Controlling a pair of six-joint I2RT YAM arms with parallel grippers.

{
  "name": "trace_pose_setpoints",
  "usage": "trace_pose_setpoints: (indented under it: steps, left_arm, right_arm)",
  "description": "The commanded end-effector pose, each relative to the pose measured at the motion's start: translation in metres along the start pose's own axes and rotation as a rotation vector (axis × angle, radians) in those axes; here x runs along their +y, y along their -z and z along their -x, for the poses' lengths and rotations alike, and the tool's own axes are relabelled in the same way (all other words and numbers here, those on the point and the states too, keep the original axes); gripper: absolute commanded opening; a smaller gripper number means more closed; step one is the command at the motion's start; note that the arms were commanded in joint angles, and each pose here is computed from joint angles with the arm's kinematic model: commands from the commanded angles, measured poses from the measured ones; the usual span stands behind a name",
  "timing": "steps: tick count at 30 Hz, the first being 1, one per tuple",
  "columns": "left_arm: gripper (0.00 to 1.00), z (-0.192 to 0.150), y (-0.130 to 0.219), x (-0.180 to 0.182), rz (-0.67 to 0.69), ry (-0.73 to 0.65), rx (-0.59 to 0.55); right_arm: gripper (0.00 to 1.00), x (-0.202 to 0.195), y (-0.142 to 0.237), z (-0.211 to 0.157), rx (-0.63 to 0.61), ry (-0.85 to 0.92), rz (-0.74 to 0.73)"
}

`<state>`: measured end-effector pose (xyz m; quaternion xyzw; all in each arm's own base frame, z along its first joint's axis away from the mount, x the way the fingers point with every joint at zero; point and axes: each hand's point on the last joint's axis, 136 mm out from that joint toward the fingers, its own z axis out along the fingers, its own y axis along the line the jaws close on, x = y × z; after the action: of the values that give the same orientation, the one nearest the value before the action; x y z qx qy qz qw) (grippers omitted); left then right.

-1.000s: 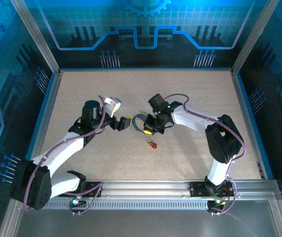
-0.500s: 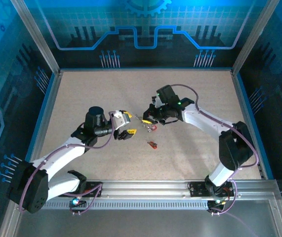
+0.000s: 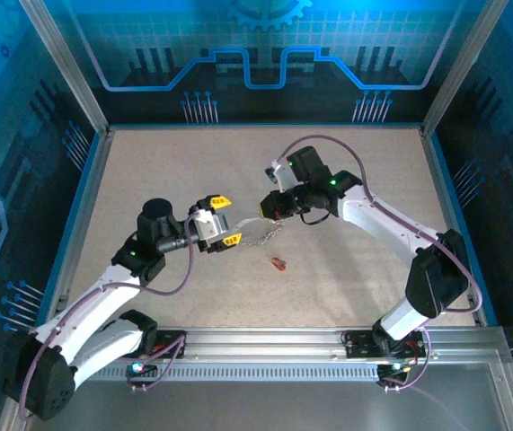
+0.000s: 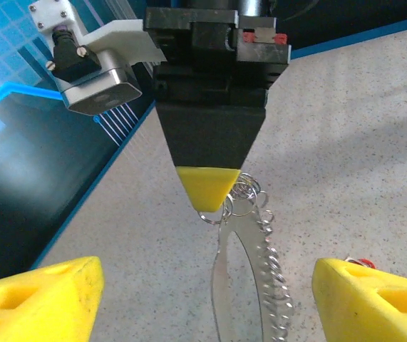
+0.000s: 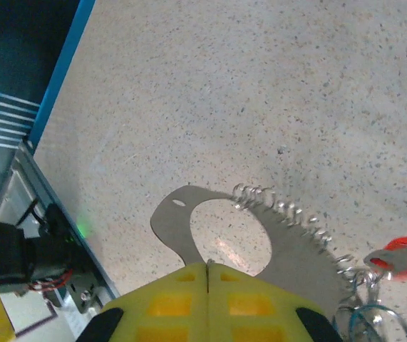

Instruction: Put the keys on the keyring

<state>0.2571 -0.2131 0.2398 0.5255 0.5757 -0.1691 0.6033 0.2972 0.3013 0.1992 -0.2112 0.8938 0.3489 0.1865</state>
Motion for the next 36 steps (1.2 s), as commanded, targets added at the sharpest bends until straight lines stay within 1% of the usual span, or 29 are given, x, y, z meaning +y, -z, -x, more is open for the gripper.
trace_pose_setpoints:
  steps: [1, 3, 5, 8, 12, 14, 17, 20, 25, 29, 31, 32, 36]
  left_arm:
    - [0.79, -0.007, 0.001, -0.007, -0.031, -0.002, 0.038]
    - [0.77, -0.003, 0.002, -0.002, -0.016, 0.045, 0.05]
    - [0.76, -0.002, 0.003, 0.011, 0.032, 0.096, 0.085]
    - [0.76, 0.001, 0.008, 0.02, 0.067, 0.13, 0.122]
    - [0.76, 0.011, 0.009, 0.018, 0.059, 0.132, 0.064]
    - [0.75, 0.017, 0.008, 0.014, 0.026, 0.145, 0.043]
    - [0.74, 0.026, 0.011, 0.017, 0.022, 0.202, 0.041]
    - [0.7, 0.03, 0.011, 0.017, 0.014, 0.223, 0.027]
    - [0.56, 0.036, 0.007, 0.005, -0.069, 0.238, -0.014]
    - [0.48, 0.038, 0.002, -0.001, -0.125, 0.245, -0.037]
    - [0.45, 0.039, 0.0, -0.002, -0.139, 0.247, -0.047]
    - [0.44, 0.04, -0.001, -0.003, -0.147, 0.248, -0.052]
    - [0.41, 0.043, -0.002, -0.01, -0.198, 0.259, -0.073]
  right_arm:
    - [0.0, 0.026, 0.026, 0.006, -0.045, 0.228, 0.029]
    - [0.0, 0.032, 0.032, 0.007, -0.08, 0.308, 0.023]
    - [0.0, 0.041, 0.038, 0.007, -0.122, 0.403, 0.036]
    - [0.0, 0.052, 0.046, 0.009, -0.233, 0.54, 0.054]
    - [0.0, 0.061, 0.061, 0.018, -0.43, 0.688, 0.026]
    - [0.0, 0.062, 0.065, 0.02, -0.483, 0.749, 0.016]
    - [0.0, 0.069, 0.066, 0.017, -0.502, 0.835, 0.032]
    - [0.0, 0.068, 0.067, 0.018, -0.527, 0.859, 0.017]
    - [0.0, 0.081, 0.066, 0.002, -0.613, 0.988, 0.114]
    - [0.0, 0.092, 0.064, -0.008, -0.607, 1.023, 0.2]
    - [0.0, 0.095, 0.063, -0.013, -0.601, 1.033, 0.227]
    - [0.0, 0.1, 0.068, -0.011, -0.631, 1.056, 0.245]
    - [0.0, 0.106, 0.071, -0.015, -0.669, 1.076, 0.279]
